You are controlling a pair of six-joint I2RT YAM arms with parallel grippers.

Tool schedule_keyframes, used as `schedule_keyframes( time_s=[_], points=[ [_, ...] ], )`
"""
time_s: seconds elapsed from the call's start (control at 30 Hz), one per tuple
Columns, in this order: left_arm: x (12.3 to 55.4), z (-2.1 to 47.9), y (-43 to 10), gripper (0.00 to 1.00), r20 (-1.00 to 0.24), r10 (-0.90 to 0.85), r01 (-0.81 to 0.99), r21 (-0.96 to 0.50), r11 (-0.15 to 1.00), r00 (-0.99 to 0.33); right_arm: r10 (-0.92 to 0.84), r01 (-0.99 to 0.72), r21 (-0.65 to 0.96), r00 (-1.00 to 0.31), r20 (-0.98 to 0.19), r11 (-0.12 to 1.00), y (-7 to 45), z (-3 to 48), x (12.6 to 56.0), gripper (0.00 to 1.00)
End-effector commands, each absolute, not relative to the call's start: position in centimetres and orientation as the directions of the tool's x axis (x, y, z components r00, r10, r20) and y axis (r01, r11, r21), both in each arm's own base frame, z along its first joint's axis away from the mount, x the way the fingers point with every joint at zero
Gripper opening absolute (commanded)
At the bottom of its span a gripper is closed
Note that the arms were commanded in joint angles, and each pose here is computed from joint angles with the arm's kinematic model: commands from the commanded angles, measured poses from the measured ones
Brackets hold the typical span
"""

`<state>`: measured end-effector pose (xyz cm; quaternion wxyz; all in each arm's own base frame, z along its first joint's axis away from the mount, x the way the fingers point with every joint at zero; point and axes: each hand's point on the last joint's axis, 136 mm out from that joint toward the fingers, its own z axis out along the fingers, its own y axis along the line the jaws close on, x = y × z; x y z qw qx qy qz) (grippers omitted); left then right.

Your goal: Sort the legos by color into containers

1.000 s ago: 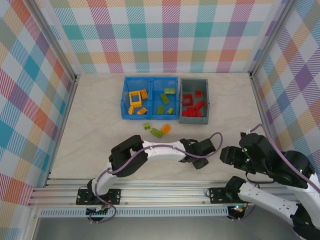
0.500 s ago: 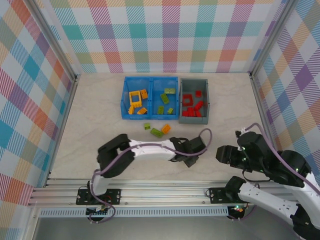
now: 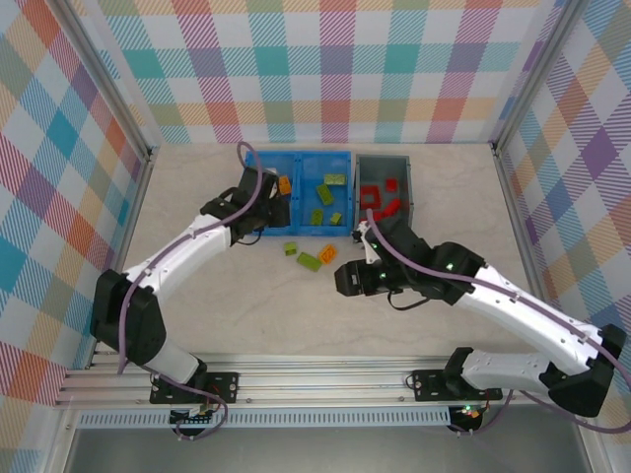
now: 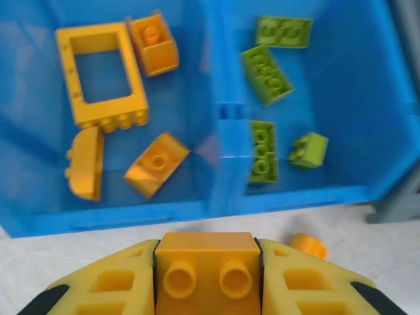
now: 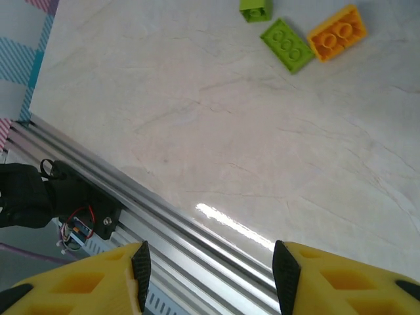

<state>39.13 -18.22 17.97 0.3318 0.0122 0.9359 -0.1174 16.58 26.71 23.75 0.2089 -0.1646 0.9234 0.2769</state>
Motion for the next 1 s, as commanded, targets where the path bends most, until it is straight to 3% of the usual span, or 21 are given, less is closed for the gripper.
schedule_keyframes(
  time_s=[0.0, 0.17, 0.33, 0.67, 0.97],
  points=[
    [43.1, 15.9, -17.8, 0.27, -0.523, -0.114, 0.073, -0.324, 0.943, -0.845, -0.198, -0.584, 0.41, -0.711, -0.675, 0.7, 34.8, 27.3, 19.7, 0.52],
    [48.8, 13.5, -16.2, 0.27, -0.452, -0.207, -0.007, -0.404, 0.915, -0.868, -0.208, -0.58, 0.34, -0.678, -0.705, 0.74, 38.8, 26.6, 22.4, 0.52],
    [51.9, 11.6, -15.9, 0.28, -0.415, -0.236, -0.036, -0.435, 0.9, -0.879, -0.198, -0.563, 0.329, -0.68, -0.706, 0.758, 39.7, 26.1, 23.3, 0.51],
    [53.1, 10.8, -18.2, 0.29, -0.41, -0.221, 0.002, -0.479, 0.878, -0.885, -0.175, -0.526, 0.332, -0.699, -0.693, 0.783, 39.7, 24.6, 24.5, 0.5],
    [53.0, 9.5, -19.1, 0.5, -0.381, -0.222, -0.001, -0.501, 0.865, -0.898, -0.161, -0.508, 0.34, -0.71, -0.686, 0.792, 38.9, 24.6, 24.6, 0.5]
  ],
)
